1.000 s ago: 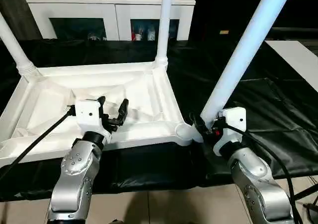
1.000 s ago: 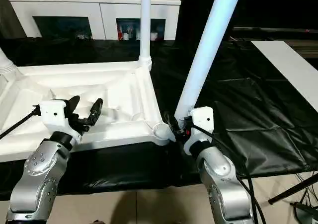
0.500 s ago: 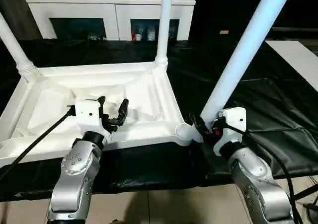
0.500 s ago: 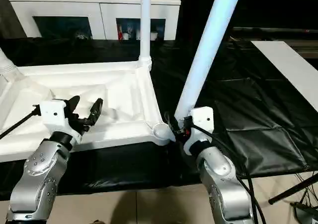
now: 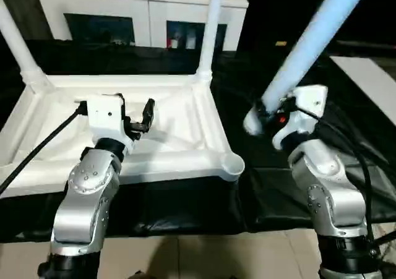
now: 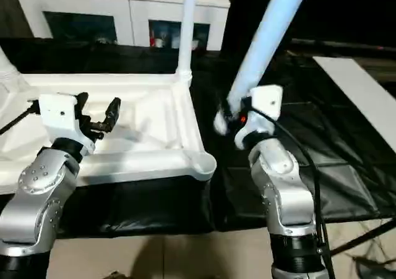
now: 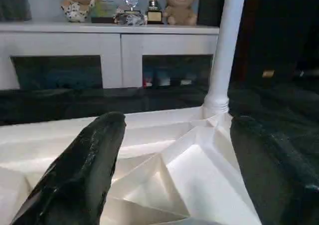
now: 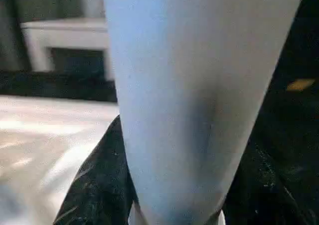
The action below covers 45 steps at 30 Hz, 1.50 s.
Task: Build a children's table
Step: Insert table leg to table base
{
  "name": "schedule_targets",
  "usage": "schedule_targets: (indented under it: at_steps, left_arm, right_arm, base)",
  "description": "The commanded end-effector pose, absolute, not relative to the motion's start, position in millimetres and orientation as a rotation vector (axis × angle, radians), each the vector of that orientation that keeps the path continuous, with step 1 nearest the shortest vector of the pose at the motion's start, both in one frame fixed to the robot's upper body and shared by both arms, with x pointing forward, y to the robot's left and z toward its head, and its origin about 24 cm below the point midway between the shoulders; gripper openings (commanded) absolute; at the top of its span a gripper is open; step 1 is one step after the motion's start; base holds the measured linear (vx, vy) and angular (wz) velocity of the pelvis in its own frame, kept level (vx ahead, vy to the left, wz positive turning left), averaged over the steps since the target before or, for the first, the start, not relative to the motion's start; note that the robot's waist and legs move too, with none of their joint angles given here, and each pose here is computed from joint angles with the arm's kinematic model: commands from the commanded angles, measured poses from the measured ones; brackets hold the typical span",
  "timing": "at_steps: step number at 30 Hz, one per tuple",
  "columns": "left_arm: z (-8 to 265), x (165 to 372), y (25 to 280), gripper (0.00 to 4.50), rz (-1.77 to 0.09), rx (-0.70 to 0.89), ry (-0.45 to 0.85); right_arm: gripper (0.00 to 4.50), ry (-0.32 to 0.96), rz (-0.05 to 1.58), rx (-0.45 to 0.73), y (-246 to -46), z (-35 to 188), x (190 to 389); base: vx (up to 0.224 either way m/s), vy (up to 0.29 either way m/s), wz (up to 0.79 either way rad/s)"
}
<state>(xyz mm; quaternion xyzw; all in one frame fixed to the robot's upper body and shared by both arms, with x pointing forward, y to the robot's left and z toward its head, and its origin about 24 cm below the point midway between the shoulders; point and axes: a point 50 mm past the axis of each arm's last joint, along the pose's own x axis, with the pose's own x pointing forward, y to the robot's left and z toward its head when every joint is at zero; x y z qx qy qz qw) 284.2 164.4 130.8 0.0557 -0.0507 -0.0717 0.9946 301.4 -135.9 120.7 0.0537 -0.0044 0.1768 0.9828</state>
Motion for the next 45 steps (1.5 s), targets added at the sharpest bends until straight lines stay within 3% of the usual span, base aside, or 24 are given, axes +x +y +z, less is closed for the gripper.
schedule_targets:
  at_steps: [1, 5, 10, 16, 25, 36, 45]
  left_arm:
    - [135, 286, 156, 3.81, -0.188, 0.149, -0.109]
    - [139, 285, 151, 3.81, -0.243, 0.211, -0.131]
    - [134, 287, 153, 3.81, -0.216, 0.187, -0.133]
    - [124, 289, 158, 3.81, -0.120, 0.126, -0.098]
    - [126, 279, 148, 3.81, -0.141, 0.148, -0.117]
    - [127, 285, 145, 3.81, -0.233, 0.207, -0.084]
    - [127, 288, 150, 3.81, -0.218, 0.120, -0.066]
  right_arm:
    - [1.86, 0.023, 0.373, 0.127, -140.6, 116, 302.7]
    - [1.86, 0.032, 0.361, -0.032, -149.7, 113, 301.8]
    - [1.86, -0.001, 0.310, 0.035, -151.3, 121, 293.5]
    - [1.86, -0.037, 0.350, 0.007, -137.7, 129, 289.3]
    - [1.86, 0.036, 0.354, 0.040, -131.2, 114, 287.8]
    - [1.86, 0.110, 0.430, 0.084, -131.5, 109, 282.5]
    - [1.86, 0.093, 0.438, 0.106, -123.4, 110, 281.4]
  base:
    - [0.000, 0.000, 0.00]
    - [0.000, 0.000, 0.00]
    - [0.000, 0.000, 0.00]
    - [-0.003, -0.003, 0.04]
    - [0.022, -0.154, 0.59]
    - [-0.029, -0.163, 0.10]
    - [-0.050, -0.090, -0.04]
